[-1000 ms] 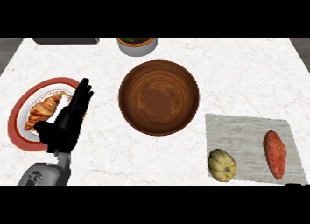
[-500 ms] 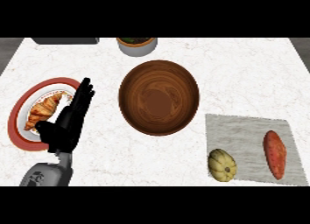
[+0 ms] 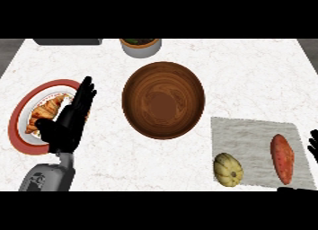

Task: Pick the sweet potato from the placemat and place it in the bowl

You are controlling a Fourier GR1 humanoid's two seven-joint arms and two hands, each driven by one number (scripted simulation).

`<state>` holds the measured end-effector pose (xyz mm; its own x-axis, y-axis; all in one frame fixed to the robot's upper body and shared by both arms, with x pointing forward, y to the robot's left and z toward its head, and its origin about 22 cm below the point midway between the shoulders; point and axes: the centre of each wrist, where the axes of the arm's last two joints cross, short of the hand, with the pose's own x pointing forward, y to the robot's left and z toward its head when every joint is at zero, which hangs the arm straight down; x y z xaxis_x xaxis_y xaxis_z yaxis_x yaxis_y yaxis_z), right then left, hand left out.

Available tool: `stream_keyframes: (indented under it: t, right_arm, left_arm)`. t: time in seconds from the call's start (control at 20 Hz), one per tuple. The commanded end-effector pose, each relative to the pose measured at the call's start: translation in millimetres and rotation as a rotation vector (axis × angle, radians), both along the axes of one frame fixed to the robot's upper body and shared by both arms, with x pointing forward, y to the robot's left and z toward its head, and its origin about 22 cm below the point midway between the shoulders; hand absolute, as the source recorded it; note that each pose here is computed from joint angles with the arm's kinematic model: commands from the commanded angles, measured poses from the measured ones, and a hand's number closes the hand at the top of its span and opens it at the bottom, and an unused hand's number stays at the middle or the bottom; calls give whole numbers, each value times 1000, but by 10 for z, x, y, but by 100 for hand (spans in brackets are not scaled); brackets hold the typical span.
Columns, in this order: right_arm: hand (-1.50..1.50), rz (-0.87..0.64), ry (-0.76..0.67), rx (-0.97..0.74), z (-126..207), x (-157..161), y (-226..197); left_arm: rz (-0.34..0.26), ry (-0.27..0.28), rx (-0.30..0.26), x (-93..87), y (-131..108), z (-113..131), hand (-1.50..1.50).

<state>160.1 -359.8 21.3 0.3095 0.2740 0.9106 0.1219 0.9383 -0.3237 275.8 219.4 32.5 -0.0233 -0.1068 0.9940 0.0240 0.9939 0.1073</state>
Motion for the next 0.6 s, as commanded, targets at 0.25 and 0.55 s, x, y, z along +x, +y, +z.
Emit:
stream_keyframes:
  t: [0.25, 0.55]
  right_arm:
    - [-150, -15, 10, -17, -368, 283, 71]
    - [-150, -31, 109, -187, -487, 72, 231]
  left_arm:
    - [11, -5, 2, -31, -119, 45, 0]
    - [-8, 5, 13, -125, 20, -152, 0]
